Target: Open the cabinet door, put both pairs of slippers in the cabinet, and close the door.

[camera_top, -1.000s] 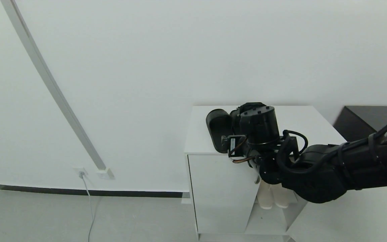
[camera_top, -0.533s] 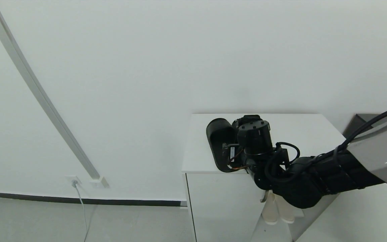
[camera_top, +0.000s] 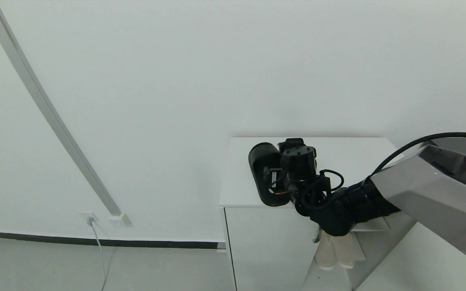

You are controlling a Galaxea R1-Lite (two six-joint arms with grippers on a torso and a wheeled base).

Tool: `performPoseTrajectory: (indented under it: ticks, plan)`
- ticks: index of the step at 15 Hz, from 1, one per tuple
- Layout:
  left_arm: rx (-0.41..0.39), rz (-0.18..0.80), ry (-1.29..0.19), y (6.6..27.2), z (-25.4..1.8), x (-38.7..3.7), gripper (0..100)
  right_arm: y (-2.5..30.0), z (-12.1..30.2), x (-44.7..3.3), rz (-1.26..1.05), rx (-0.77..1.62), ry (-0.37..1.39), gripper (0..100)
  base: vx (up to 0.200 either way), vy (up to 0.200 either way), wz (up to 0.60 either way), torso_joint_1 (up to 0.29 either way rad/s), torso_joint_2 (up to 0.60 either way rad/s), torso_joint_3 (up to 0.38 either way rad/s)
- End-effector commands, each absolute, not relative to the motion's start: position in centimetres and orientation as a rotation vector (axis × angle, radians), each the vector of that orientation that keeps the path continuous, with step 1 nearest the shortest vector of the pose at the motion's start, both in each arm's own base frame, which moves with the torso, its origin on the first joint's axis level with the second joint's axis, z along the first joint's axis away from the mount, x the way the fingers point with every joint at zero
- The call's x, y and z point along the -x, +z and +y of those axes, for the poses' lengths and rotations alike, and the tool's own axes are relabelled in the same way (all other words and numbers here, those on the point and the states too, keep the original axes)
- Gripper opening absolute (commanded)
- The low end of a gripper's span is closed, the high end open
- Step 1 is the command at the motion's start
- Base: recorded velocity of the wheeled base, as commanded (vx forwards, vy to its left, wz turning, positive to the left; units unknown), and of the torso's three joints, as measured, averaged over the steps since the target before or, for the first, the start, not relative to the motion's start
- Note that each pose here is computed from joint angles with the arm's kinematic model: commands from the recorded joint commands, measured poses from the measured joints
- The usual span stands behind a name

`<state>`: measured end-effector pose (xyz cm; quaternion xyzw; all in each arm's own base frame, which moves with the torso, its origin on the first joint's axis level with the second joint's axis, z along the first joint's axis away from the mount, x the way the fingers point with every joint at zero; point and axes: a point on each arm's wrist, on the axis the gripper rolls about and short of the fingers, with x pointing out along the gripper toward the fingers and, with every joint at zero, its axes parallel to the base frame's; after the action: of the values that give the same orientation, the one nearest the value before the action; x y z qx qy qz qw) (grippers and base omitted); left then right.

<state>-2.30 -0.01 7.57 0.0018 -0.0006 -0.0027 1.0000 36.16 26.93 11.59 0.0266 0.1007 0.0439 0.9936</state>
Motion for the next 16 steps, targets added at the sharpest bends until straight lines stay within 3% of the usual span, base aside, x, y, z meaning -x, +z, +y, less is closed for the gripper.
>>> performPoseTrajectory:
  ticks: [1,9,10,16]
  plan:
    - [-0.002,0.0,-0.005,7.6,0.0,2.3,0,10.1,27.4,-38.0,0.199,-0.028,0.077,100,0.0,0.0,0.0,0.0,0.0,0.0]
    - [0.002,0.0,-0.005,7.6,0.0,2.3,0,9.6,27.8,-41.6,0.145,-0.015,0.052,100,0.0,0.0,0.0,0.0,0.0,0.0]
    - [0.002,0.0,-0.003,7.6,0.0,2.3,0,9.8,27.9,-41.6,0.148,-0.01,0.053,0,0.0,0.0,0.0,0.0,0.0,0.0]
    - [0.003,0.0,-0.003,7.6,0.0,2.3,0,10.9,28.0,-41.7,0.123,-0.022,0.055,0,0.0,0.0,0.0,0.0,0.0,0.0]
